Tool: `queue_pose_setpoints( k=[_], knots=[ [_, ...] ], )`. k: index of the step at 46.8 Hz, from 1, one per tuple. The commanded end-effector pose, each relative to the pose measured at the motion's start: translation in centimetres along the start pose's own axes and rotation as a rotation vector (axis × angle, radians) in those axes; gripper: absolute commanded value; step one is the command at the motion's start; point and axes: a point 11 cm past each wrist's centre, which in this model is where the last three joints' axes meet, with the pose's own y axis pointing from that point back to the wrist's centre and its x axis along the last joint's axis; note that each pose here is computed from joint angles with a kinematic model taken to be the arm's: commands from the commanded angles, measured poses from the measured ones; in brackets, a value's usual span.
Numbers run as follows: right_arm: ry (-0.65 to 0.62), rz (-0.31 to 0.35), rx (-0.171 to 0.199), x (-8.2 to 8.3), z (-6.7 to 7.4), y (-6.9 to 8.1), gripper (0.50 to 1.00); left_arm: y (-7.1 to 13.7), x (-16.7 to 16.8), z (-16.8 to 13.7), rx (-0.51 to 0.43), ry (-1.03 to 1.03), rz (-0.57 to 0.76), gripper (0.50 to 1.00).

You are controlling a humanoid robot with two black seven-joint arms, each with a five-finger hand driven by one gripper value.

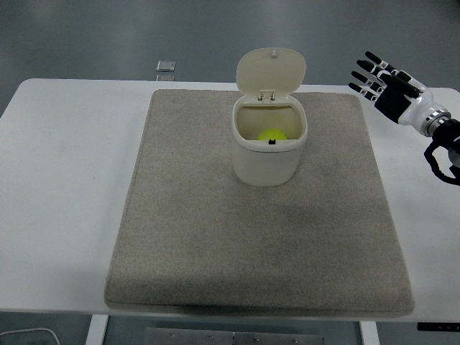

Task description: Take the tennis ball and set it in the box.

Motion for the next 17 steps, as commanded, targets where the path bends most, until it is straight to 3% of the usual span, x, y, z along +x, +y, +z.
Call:
queue_pose_setpoints(
  k=[1, 17],
  knots=[
    [0.002, 0.002, 0.015, 0.07, -0.22, 0.04, 0.911, 0.00, 0.01, 0.01, -0.001, 0.001, 0.000, 0.992],
    [0.002, 0.009, 0.038, 0.26, -0.68, 0.13, 0.911, 0.00, 0.01, 0.00, 0.000, 0.000, 0.000, 0.992]
  ],
)
